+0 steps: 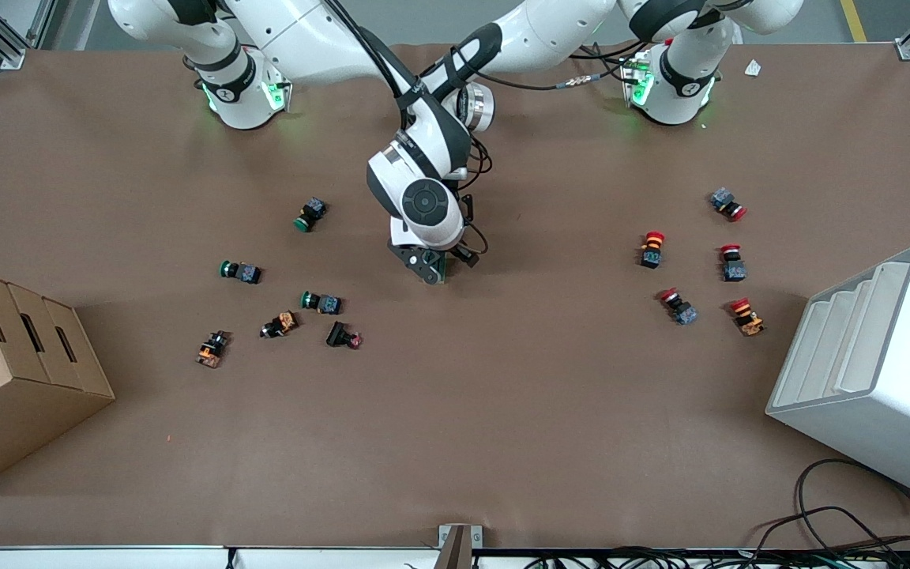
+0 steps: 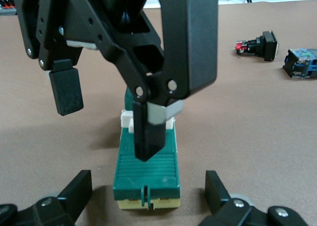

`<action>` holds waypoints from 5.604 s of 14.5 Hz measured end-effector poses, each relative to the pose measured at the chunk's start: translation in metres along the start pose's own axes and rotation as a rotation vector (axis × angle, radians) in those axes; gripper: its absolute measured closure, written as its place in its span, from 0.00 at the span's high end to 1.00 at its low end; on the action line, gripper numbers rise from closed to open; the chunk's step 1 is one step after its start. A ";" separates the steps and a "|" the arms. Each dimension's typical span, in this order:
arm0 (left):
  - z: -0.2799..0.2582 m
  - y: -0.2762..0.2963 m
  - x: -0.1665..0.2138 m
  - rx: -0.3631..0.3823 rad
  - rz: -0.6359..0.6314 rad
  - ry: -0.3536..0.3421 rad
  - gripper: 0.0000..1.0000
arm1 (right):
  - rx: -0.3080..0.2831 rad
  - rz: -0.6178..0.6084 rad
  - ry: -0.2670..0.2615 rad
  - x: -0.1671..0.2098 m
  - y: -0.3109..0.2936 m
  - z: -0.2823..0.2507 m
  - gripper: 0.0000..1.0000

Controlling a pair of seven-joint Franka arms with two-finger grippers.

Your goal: Close load switch with both arms

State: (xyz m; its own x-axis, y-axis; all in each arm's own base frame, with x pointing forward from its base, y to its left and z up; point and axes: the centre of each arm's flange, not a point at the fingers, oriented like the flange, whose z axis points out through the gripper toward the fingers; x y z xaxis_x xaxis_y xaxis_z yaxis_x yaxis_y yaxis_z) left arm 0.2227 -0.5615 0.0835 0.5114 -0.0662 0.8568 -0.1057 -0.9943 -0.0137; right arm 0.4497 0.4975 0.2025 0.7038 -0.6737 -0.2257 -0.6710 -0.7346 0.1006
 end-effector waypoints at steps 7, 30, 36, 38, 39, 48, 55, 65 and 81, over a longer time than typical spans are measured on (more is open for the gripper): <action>0.001 0.000 0.001 0.001 -0.003 0.002 1.00 | 0.008 0.013 -0.009 0.003 -0.001 -0.008 1.00; 0.004 0.000 0.002 0.007 -0.007 0.005 1.00 | 0.100 0.029 0.007 0.067 -0.027 -0.026 1.00; 0.004 0.000 0.002 0.008 -0.007 0.005 1.00 | 0.082 0.055 -0.024 0.075 -0.032 -0.025 1.00; 0.005 0.000 0.002 0.008 -0.008 0.005 1.00 | 0.084 0.096 -0.070 0.084 -0.032 -0.025 1.00; 0.005 0.000 0.002 0.008 -0.008 0.005 1.00 | 0.083 0.117 -0.094 0.090 -0.032 -0.024 1.00; 0.005 0.000 0.003 0.009 -0.009 0.006 1.00 | -0.007 0.020 -0.123 0.144 -0.032 -0.052 1.00; 0.011 0.003 0.012 0.017 -0.004 0.014 1.00 | 0.006 -0.267 -0.095 0.272 0.043 -0.190 1.00; -0.005 0.062 0.167 0.208 -0.036 -0.277 1.00 | -0.047 -0.722 0.069 0.430 0.282 -0.390 1.00; -0.012 -0.273 0.575 0.211 -0.154 -0.837 1.00 | -0.031 -0.725 0.038 0.407 0.317 -0.421 1.00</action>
State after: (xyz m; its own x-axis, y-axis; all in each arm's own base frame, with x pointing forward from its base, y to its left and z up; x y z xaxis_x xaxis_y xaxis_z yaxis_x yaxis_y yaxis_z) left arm 0.5354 -0.3274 0.5862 0.9735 0.1130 0.1988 0.1339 -0.9864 -0.0953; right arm 0.6218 -0.0439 0.5501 0.9770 -0.0182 -0.2124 -0.0260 -0.9991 -0.0340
